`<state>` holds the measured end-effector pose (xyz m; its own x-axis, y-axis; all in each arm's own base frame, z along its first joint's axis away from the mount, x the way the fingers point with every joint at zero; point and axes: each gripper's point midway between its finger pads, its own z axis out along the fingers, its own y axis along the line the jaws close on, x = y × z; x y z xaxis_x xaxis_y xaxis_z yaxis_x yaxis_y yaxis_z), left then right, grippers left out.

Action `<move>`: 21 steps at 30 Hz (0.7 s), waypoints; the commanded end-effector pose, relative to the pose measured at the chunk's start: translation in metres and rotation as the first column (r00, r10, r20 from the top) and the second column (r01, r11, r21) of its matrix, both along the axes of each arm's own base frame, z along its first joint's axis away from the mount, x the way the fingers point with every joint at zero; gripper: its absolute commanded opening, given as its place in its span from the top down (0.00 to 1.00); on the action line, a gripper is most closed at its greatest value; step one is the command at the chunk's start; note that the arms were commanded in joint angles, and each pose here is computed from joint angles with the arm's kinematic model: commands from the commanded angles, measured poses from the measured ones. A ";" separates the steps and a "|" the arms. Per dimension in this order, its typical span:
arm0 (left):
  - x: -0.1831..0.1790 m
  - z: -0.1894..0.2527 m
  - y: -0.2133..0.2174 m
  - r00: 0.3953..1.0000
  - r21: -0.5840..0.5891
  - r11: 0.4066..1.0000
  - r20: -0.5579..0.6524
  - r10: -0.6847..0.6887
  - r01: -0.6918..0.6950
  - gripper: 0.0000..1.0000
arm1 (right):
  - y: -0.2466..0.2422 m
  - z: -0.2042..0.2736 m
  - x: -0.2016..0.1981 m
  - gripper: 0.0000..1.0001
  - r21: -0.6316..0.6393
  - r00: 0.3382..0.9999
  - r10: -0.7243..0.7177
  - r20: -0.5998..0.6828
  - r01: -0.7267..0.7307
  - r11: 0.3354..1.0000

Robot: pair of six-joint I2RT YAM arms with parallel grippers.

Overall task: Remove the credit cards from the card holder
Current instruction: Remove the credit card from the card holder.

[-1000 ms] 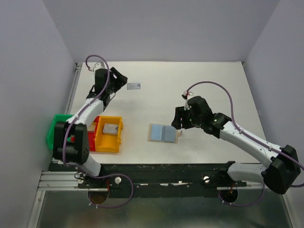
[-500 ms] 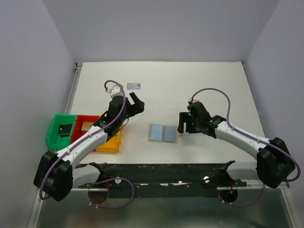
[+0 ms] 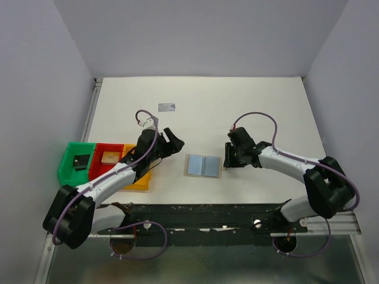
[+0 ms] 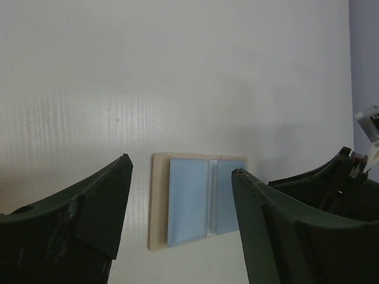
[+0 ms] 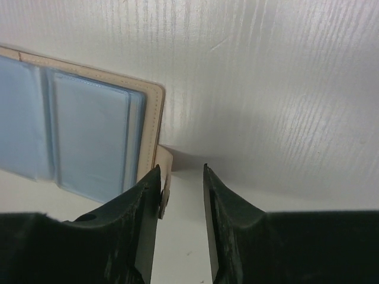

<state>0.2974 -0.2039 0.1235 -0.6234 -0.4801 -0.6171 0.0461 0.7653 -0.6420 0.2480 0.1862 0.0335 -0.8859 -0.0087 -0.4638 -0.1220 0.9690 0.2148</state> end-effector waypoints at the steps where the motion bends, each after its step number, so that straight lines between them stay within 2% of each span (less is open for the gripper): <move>1: -0.007 0.003 -0.026 0.994 -0.065 0.992 0.000 -0.108 0.108 0.22 | 0.011 -0.002 0.010 0.60 0.028 1.000 0.021 -0.007 -0.021 0.999; 4: -0.011 -0.001 -0.035 0.987 -0.052 0.986 -0.008 -0.162 0.161 0.25 | 0.013 -0.006 0.011 0.69 0.026 0.999 0.027 -0.018 -0.027 0.999; 10: -0.018 -0.005 -0.054 0.963 0.006 0.963 -0.016 -0.270 0.270 0.26 | 0.021 0.000 0.010 1.00 0.075 0.998 0.060 0.000 -0.060 0.995; 21: -0.028 -0.016 -0.086 0.908 0.051 0.907 -0.051 -0.416 0.418 0.32 | 0.036 0.024 -0.001 1.00 0.182 0.978 0.185 0.094 -0.199 0.963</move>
